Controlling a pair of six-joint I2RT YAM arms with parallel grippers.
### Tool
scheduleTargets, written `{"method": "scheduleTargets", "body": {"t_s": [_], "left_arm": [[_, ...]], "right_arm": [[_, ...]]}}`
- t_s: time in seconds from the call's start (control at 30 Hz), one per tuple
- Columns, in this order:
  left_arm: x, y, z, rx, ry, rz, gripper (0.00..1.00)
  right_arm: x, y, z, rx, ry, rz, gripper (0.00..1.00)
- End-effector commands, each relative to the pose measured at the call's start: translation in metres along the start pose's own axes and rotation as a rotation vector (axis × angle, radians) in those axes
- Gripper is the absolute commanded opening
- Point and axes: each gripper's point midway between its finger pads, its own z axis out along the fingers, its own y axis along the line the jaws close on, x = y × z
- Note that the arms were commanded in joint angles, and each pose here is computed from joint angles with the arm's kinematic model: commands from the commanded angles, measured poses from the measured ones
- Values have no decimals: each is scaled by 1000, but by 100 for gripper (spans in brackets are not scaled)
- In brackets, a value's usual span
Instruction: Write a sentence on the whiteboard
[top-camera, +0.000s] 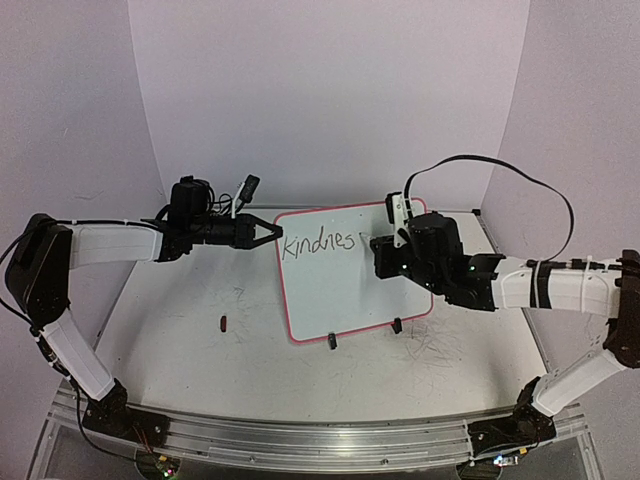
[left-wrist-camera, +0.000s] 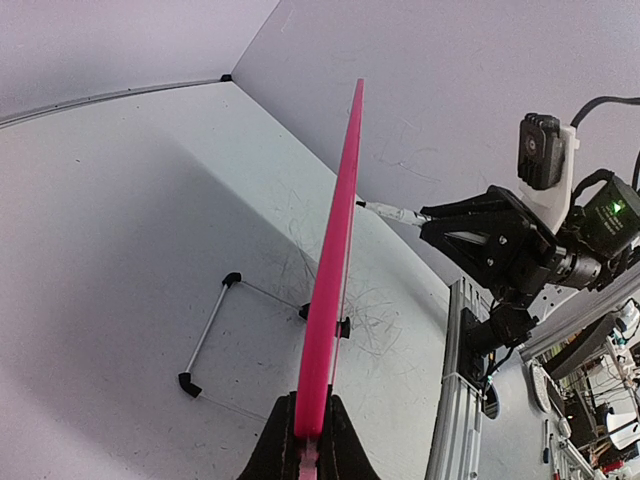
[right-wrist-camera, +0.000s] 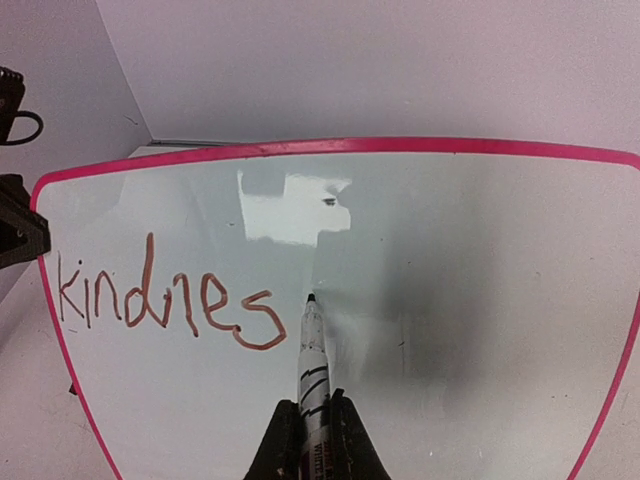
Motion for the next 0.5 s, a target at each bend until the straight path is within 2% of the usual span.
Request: {"method": "scheduleTargets", "body": {"t_s": [0.0,0.47], "left_arm": [[-13,-19,-6,31,-32,71,0],[-13,-19,-5,34,-30,70,0]], "right_arm": [[-21,0,0,7,-55,11,0],[-24,-3,10,31,-62,-3,0]]}}
